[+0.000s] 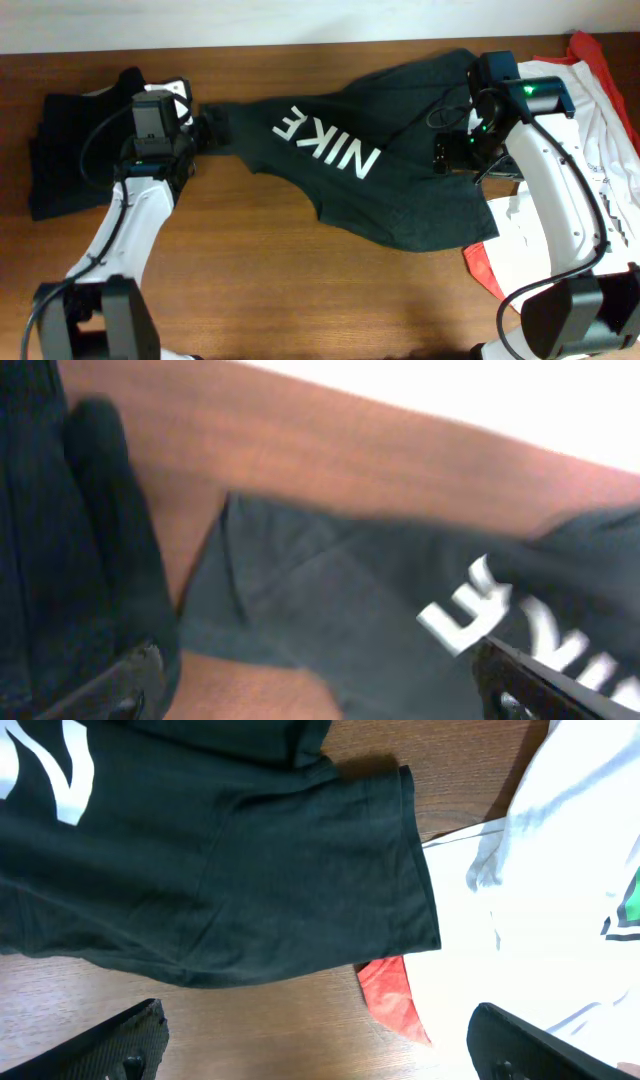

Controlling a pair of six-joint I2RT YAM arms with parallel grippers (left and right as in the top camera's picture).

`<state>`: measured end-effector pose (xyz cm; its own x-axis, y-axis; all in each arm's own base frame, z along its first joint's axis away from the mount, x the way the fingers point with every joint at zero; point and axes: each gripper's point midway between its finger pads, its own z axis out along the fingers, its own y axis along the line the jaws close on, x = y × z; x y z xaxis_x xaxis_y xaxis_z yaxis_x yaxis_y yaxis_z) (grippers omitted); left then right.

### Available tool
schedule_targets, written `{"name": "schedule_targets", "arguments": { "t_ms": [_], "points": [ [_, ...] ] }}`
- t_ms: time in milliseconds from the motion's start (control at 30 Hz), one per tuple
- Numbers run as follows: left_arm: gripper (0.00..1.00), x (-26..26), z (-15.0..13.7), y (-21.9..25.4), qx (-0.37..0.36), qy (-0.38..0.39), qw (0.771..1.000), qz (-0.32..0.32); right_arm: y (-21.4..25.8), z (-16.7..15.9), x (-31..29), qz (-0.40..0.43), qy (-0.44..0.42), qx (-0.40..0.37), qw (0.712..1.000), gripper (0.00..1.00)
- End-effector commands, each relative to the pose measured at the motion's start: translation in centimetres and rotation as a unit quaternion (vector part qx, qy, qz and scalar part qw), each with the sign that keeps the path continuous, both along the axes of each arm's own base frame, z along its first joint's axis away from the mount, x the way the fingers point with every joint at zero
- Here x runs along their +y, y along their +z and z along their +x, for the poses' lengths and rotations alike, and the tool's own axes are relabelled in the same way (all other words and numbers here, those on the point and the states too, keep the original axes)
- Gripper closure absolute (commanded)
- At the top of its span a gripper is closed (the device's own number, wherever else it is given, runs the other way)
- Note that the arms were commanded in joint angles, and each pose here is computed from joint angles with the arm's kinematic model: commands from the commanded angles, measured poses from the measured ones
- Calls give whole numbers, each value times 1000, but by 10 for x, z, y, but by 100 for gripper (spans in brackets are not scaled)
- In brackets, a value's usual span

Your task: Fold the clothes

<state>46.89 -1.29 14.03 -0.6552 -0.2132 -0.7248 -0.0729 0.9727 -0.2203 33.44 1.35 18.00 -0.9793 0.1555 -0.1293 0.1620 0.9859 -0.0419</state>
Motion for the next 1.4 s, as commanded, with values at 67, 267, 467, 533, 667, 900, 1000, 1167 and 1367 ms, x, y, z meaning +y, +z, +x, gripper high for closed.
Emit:
{"name": "schedule_targets", "arguments": {
  "t_ms": [67, 267, 467, 533, 667, 900, 1000, 1167, 1367],
  "points": [
    [1, 14, 2, -33, 32, -5, 998, 49, 13, 0, -4, -6, -8, -19, 1000, 1],
    [11, 22, 0, -72, 76, 5, 996, 54, 13, 0, -4, -6, -8, -19, 1000, 1],
    [11, 88, -14, -119, 137, 84, 984, 73, 12, -4, -5, -6, -8, -12, 1000, 1],
    [11, 107, -18, -119, 139, 105, 982, 70, 12, -4, -5, -6, -8, -12, 1000, 1],
    [10, 131, -23, -118, 138, 123, 981, 50, 12, -4, -5, -6, -8, -13, 1000, 1],
    [1, 69, -2, -91, 110, 14, 993, -33, 12, -2, -17, -7, -33, -17, 999, 1],
    [1, -1, -21, -85, 152, -68, 984, -62, 12, -4, -37, -8, -64, -14, 998, 1],
    [1, -107, -80, -99, 257, -177, 943, -112, 12, -8, -57, -9, -86, -8, 996, 1],
    [1, -193, -147, -114, 350, -204, 906, -118, 12, -10, -59, -9, -90, -4, 996, 1]
  ]
}}
